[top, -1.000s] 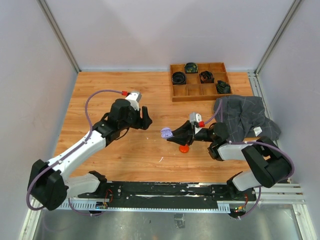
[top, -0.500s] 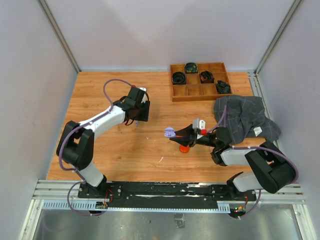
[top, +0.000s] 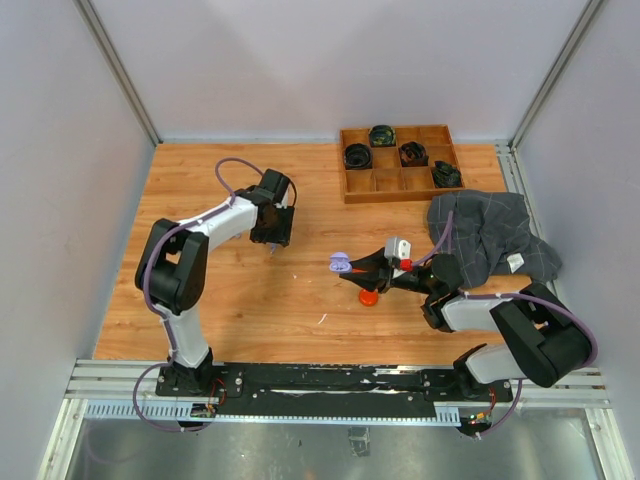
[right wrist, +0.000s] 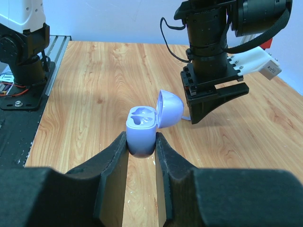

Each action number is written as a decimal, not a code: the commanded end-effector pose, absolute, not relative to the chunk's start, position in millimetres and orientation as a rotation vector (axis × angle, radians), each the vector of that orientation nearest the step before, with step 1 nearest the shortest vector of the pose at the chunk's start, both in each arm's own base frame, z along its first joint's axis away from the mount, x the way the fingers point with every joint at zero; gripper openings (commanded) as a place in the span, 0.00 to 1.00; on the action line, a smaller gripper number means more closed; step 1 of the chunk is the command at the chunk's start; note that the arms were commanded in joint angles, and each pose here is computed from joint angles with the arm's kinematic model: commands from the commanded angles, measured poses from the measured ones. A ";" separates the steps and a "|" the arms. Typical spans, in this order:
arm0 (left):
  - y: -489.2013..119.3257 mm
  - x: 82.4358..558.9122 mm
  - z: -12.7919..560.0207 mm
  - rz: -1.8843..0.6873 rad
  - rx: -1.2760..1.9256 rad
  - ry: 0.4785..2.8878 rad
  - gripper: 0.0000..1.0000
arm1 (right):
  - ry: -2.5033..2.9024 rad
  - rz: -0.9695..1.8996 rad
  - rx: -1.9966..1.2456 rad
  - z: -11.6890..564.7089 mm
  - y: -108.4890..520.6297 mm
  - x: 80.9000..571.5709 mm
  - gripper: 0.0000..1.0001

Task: Insert the wireless bluetooth earbuds into the charging case
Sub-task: Pick up the earbud from the center of the board.

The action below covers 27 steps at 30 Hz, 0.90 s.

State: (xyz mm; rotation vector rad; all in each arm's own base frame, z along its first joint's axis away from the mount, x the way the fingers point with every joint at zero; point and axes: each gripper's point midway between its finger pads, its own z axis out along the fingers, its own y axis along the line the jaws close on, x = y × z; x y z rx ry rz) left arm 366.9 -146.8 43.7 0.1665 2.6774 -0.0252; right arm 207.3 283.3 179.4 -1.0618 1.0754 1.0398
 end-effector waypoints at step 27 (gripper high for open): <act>-131.3 355.5 16.3 0.026 0.135 2.815 0.35 | 1.052 1.027 -1.070 182.3 284.7 203.6 0.14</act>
